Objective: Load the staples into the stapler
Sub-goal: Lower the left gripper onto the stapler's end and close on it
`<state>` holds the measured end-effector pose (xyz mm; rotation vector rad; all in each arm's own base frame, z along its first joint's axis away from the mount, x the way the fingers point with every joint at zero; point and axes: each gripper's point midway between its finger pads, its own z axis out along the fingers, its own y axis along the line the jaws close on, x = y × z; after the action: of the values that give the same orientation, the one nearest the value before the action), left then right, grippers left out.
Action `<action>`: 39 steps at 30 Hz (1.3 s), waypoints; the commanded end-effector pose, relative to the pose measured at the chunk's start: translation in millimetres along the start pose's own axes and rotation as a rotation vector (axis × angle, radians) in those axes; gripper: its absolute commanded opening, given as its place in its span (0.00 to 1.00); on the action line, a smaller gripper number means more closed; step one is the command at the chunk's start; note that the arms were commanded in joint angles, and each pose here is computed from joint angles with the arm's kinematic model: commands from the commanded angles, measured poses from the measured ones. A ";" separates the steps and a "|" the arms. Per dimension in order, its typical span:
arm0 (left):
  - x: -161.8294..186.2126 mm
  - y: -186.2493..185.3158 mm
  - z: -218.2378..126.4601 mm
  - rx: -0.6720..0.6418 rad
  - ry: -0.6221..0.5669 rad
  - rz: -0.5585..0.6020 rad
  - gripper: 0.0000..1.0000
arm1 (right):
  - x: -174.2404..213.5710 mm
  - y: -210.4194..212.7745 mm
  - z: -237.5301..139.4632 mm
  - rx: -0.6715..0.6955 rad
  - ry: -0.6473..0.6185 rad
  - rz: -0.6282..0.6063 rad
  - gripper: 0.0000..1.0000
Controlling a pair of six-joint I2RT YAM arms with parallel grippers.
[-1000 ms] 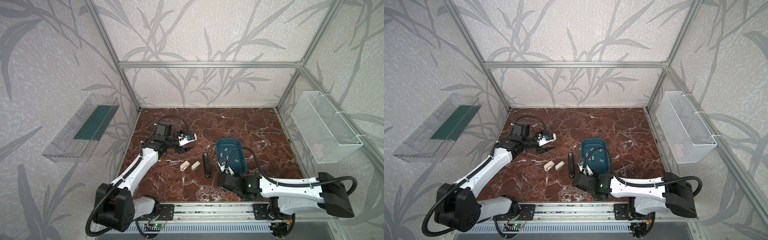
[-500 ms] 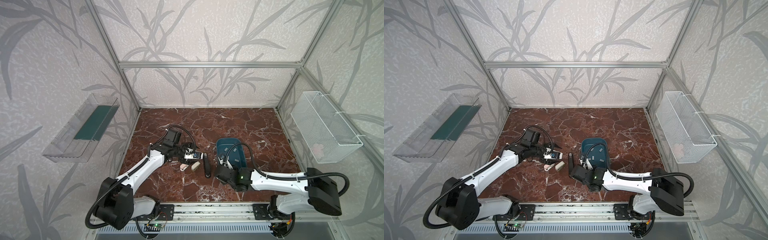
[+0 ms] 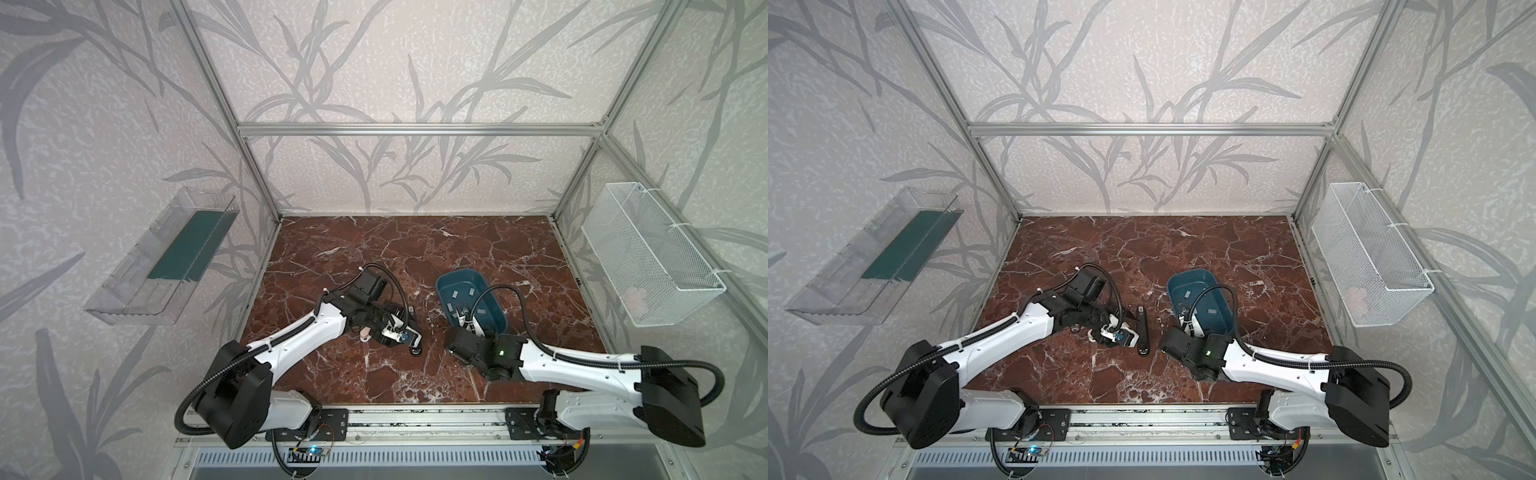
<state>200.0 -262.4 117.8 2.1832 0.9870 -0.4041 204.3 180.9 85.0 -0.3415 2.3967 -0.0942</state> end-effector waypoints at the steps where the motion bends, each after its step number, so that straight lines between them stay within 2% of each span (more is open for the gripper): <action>1: -0.4 -19.8 11.3 0.083 0.016 0.021 0.62 | -0.7 -15.0 -6.8 0.029 -0.019 -0.008 0.64; 10: 7.6 -26.5 24.3 0.154 0.055 0.062 0.63 | -11.1 -23.4 -38.7 -0.117 -0.119 0.082 0.76; 16: 23.6 -22.4 44.3 0.260 0.193 0.145 0.61 | -14.6 -35.0 -56.6 -0.163 -0.167 0.126 0.81; 22: 15.0 -11.1 48.9 0.223 0.144 0.191 0.61 | -14.0 -34.5 -58.7 -0.179 -0.174 0.093 0.83; 28: 26.0 -13.5 55.0 0.214 0.174 0.252 0.54 | -13.8 -25.1 -55.2 -0.199 -0.156 0.075 0.83; 34: 26.5 -21.5 56.3 0.271 0.165 0.233 0.50 | -12.4 -22.6 -56.3 -0.219 -0.152 0.072 0.83; 39: 31.1 -26.6 60.7 0.297 0.168 0.222 0.51 | -10.7 -19.9 -54.7 -0.232 -0.151 0.073 0.83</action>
<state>208.1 -284.0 55.1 2.5338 0.8172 -0.2451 180.5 163.3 139.0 -0.3471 2.2728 0.2320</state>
